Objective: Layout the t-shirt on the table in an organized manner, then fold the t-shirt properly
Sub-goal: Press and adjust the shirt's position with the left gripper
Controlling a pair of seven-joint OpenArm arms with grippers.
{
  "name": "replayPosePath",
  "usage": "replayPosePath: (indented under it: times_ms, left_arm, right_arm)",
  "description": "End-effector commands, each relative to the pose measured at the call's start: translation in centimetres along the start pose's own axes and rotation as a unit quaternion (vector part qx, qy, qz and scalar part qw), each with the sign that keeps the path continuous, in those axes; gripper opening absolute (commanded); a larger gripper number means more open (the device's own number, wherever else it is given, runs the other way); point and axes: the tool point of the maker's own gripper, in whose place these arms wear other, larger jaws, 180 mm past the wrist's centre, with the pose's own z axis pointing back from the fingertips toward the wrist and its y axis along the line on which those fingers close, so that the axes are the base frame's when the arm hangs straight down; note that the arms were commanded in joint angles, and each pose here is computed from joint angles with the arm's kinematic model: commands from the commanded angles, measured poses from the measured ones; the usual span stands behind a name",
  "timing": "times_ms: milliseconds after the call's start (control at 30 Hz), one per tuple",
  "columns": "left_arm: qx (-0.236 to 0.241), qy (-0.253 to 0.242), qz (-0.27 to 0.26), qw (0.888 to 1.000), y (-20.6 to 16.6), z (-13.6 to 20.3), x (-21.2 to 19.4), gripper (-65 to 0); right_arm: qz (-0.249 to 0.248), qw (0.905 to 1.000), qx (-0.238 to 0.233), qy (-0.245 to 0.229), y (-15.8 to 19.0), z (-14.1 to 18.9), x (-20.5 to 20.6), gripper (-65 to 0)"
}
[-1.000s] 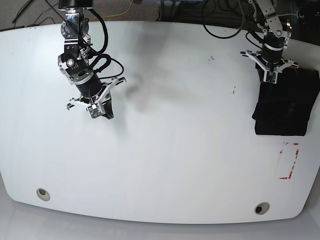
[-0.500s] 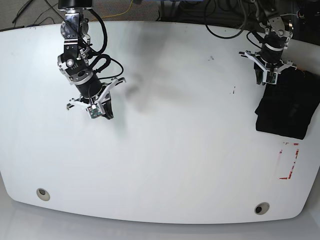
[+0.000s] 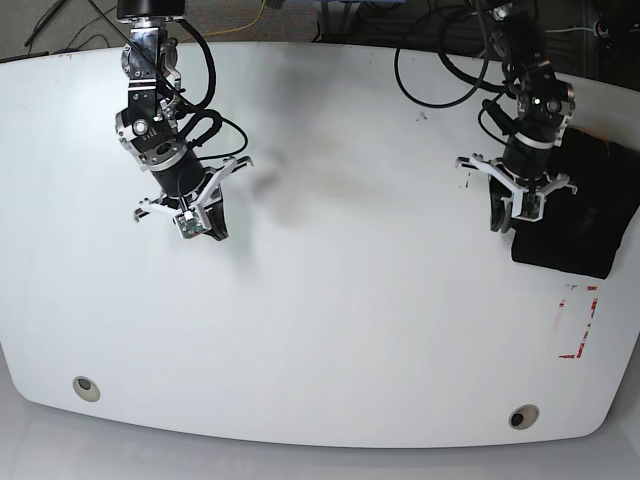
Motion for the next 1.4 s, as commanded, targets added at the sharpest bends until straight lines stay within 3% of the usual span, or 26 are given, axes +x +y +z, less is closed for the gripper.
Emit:
replayPosePath:
  times_ms: [0, 433, 667, 1367]
  left_arm:
    - [-0.006, -0.032, 0.007, 0.999, -0.2, -0.9, 2.0, -58.8]
    - [-0.010, 0.020, 0.005, 1.000, 1.0, -5.0, -0.9, -58.9]
    - [0.005, 0.044, -0.003, 0.999, 4.1, -5.3, -2.4, -58.9]
    - [0.098, 0.106, -0.003, 0.989, 14.7, -1.0, -6.9, -58.9]
  right_arm:
    - [0.007, 0.9995, -0.005, -0.030, -0.5, 0.2, 1.8, -63.1]
    - [0.006, 0.9996, -0.005, -0.028, -0.5, 0.2, 1.8, -63.1]
    - [0.006, 0.9996, -0.005, -0.028, -0.5, 0.2, 1.7, -63.1]
    - [0.005, 0.9996, -0.004, -0.026, -0.5, 0.2, 1.6, -63.1]
